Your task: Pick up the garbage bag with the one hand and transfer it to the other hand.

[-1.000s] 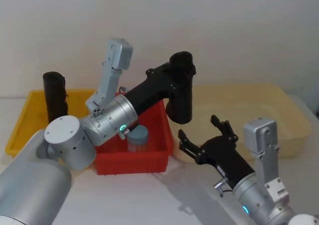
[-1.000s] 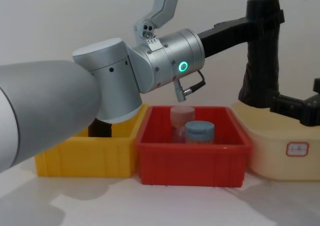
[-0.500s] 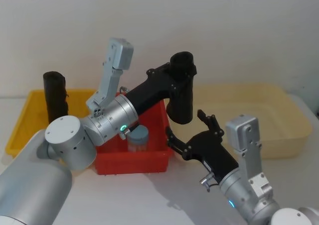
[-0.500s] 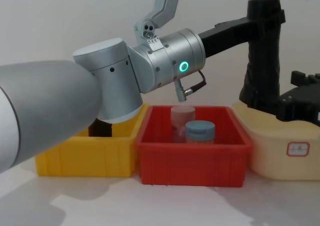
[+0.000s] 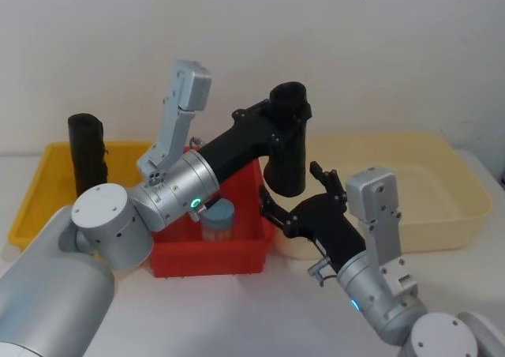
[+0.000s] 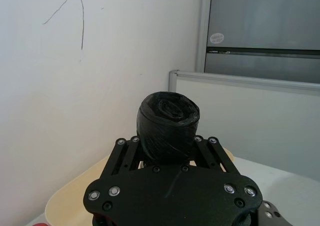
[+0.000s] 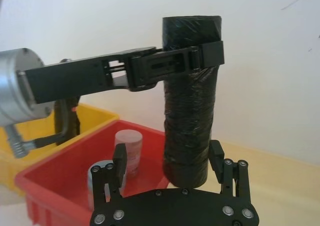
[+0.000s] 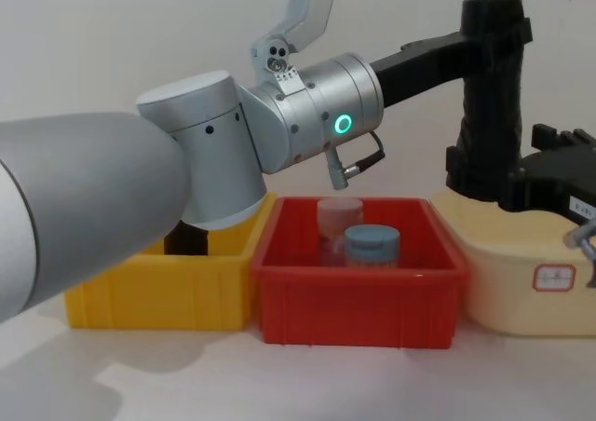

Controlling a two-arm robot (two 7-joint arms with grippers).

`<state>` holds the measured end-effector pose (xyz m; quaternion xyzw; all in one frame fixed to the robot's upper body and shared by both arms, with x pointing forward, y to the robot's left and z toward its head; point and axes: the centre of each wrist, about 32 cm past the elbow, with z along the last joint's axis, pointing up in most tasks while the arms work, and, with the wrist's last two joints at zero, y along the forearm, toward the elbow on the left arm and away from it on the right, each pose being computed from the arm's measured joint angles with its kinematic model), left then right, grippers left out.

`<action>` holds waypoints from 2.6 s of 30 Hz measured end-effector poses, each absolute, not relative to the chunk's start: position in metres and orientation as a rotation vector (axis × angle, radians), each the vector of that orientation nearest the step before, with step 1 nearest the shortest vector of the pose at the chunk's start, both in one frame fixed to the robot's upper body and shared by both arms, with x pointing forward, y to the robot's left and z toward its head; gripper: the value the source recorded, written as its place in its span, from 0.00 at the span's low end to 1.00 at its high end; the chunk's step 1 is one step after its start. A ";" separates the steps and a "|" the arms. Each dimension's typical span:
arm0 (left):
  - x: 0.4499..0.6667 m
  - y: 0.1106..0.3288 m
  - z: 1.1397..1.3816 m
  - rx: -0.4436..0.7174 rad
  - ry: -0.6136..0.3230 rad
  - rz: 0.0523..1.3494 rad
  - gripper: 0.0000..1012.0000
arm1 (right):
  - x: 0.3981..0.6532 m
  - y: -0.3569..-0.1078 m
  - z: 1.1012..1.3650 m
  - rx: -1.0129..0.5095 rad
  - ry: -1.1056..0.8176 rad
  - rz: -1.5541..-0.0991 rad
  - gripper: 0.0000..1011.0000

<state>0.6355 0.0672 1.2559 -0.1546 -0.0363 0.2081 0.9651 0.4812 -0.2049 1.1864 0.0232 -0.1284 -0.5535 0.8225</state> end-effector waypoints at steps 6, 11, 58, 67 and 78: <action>0.636 0.067 1.256 -0.313 -0.074 0.421 0.38 | 0.490 -0.204 1.186 0.048 -0.279 -1.200 0.99; 0.636 0.067 1.256 -0.313 -0.074 0.421 0.38 | 0.497 -0.203 1.186 0.045 -0.281 -1.216 0.99; 0.635 0.067 1.256 -0.313 -0.074 0.421 0.46 | 0.529 -0.187 1.199 -0.042 -0.223 -1.247 0.53; 0.636 0.067 1.256 -0.313 -0.074 0.421 0.73 | 0.530 -0.186 1.200 -0.045 -0.220 -1.248 0.53; 0.636 0.067 1.256 -0.313 -0.074 0.421 0.99 | 0.530 -0.188 1.200 -0.038 -0.212 -1.257 0.53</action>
